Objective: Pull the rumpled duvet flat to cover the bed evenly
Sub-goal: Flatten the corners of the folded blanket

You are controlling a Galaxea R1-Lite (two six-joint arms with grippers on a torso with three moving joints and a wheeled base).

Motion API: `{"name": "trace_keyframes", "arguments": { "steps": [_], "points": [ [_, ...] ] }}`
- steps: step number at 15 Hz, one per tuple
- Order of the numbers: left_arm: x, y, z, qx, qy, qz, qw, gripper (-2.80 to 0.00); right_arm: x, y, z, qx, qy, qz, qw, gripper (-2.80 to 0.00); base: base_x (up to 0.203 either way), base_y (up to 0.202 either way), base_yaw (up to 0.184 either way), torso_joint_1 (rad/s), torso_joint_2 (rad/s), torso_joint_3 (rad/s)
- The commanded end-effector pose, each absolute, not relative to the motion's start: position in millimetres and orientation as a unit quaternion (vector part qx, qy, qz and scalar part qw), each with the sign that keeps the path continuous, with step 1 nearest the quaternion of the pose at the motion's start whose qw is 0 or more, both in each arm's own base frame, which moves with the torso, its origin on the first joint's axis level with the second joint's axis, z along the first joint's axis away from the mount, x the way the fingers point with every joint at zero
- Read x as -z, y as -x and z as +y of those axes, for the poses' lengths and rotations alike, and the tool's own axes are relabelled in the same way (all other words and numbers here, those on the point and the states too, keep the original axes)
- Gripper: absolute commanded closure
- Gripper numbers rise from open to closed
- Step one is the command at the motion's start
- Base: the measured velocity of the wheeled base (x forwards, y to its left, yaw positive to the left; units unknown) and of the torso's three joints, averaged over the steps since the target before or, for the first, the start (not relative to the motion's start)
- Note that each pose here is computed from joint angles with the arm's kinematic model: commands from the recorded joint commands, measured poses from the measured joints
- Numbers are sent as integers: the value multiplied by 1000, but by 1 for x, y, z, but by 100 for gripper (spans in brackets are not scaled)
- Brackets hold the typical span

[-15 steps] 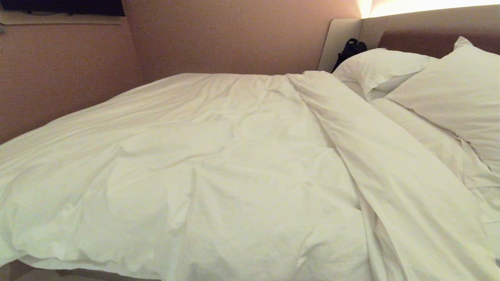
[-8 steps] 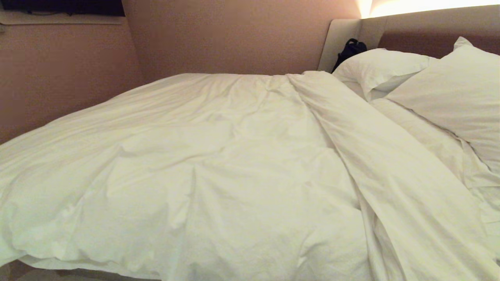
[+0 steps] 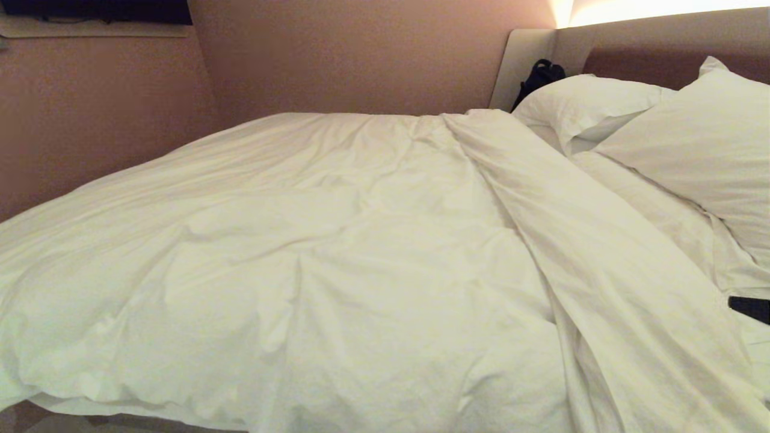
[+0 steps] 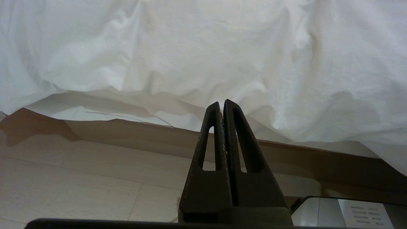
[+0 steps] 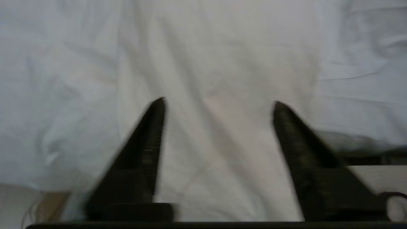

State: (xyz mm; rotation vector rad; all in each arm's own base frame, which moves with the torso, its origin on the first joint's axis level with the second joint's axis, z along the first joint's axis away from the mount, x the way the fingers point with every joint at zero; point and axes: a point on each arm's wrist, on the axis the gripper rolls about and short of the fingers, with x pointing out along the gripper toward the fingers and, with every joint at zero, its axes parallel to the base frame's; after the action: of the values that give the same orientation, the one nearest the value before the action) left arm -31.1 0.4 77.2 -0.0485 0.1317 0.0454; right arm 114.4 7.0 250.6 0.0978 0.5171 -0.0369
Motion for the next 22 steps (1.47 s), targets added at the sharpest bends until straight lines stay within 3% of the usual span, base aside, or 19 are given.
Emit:
{"name": "trace_keyframes", "arguments": {
  "steps": [1,10,18,19,22],
  "points": [
    [-77,31,0,-23,25,66,997,0,-242,-130,13,5,-40,289,956,0,0,0,0,0,0,0],
    [-77,31,0,-23,25,66,997,0,-206,-167,46,8,-8,379,925,0,0,0,0,0,0,0],
    [-77,31,0,-23,25,66,997,0,-193,-169,80,19,57,383,922,0,0,0,0,0,0,0],
    [-77,31,0,-23,25,66,997,0,-190,-168,89,22,66,381,922,-280,0,0,0,0,0,0],
    [-77,31,0,-23,25,66,997,0,-181,-167,113,19,78,383,920,-280,0,0,0,0,0,0]
  ]
}}
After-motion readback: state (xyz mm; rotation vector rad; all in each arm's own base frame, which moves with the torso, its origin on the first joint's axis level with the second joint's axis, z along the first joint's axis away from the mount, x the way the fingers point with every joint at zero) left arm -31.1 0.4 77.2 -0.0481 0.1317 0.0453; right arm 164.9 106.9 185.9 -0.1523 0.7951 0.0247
